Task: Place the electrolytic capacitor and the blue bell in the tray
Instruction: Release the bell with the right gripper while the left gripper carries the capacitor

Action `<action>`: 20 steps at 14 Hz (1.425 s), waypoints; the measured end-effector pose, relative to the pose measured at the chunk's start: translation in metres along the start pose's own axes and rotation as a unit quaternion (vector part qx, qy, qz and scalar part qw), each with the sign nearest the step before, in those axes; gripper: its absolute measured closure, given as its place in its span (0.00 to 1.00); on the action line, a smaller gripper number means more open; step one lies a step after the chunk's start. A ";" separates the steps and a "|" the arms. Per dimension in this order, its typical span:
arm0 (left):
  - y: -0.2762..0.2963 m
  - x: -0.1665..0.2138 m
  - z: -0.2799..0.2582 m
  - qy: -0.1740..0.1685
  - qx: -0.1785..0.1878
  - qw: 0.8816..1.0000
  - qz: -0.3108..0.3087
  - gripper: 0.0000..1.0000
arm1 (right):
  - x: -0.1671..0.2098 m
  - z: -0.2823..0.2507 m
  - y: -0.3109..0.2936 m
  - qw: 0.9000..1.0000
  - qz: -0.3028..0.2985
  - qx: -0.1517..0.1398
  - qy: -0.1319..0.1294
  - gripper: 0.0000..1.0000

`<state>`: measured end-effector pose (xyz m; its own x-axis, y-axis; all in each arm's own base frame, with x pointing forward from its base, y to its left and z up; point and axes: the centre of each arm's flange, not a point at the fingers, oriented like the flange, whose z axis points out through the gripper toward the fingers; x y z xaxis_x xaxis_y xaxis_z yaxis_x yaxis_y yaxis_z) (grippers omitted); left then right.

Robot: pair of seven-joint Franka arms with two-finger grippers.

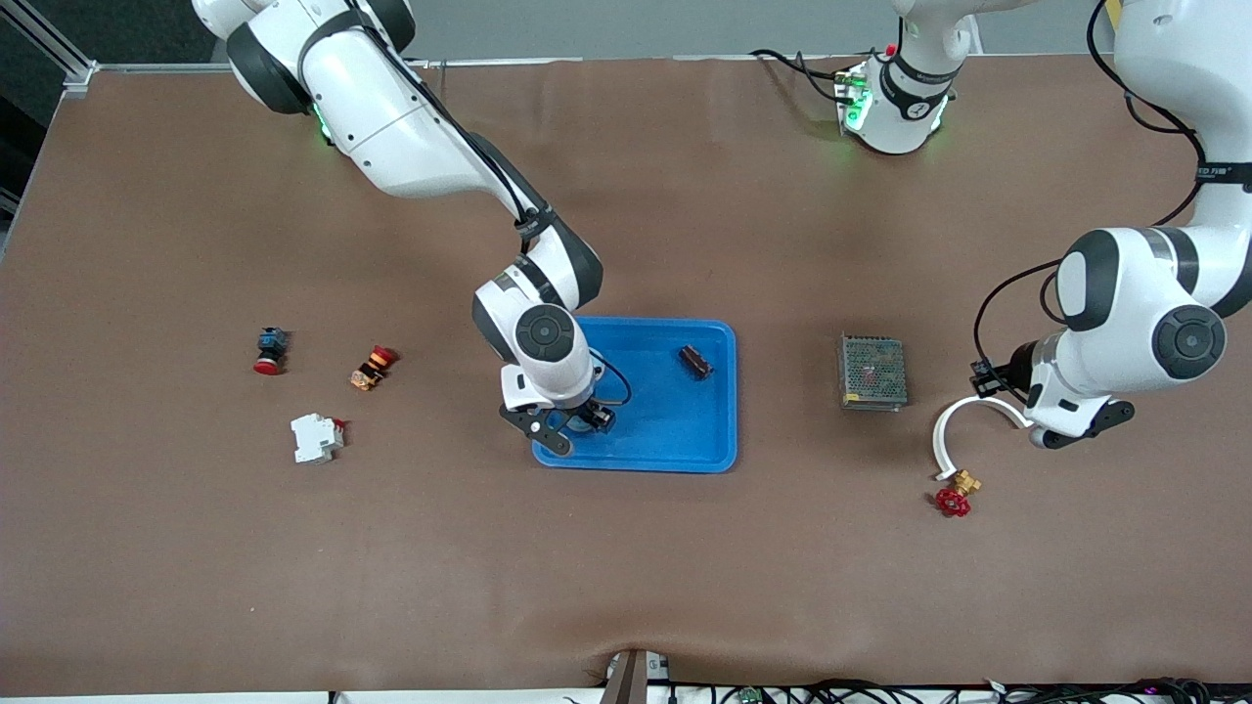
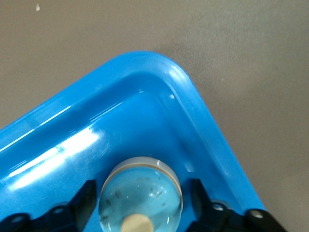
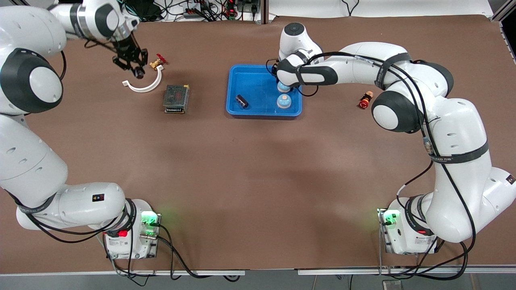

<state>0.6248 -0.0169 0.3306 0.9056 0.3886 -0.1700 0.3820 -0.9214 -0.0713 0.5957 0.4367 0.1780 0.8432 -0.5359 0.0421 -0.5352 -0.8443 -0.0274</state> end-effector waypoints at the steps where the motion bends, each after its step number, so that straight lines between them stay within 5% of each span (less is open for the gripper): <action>1: 0.016 -0.004 -0.016 0.002 0.001 1.000 -0.012 0.66 | -0.001 0.000 -0.001 1.000 -0.006 -0.002 0.005 0.00; 5: 0.094 -0.039 -0.046 0.015 0.004 0.997 -0.073 0.66 | 0.005 -0.005 0.000 1.000 -0.006 -0.015 0.011 0.00; 10: 0.201 -0.088 -0.020 0.011 0.008 0.990 -0.137 0.66 | 0.024 -0.034 -0.004 0.999 -0.001 -0.043 0.006 0.00; 20: 0.312 -0.141 0.036 0.020 -0.008 0.984 -0.177 0.66 | 0.106 -0.094 0.027 0.994 -0.080 -0.067 -0.039 0.00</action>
<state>0.6097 -0.3587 0.2970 0.7214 0.6855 -0.0987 0.6777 -0.7280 -0.1036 0.6661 0.3567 0.2759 0.9168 -0.3969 -0.0433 -0.3907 -0.9143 0.1072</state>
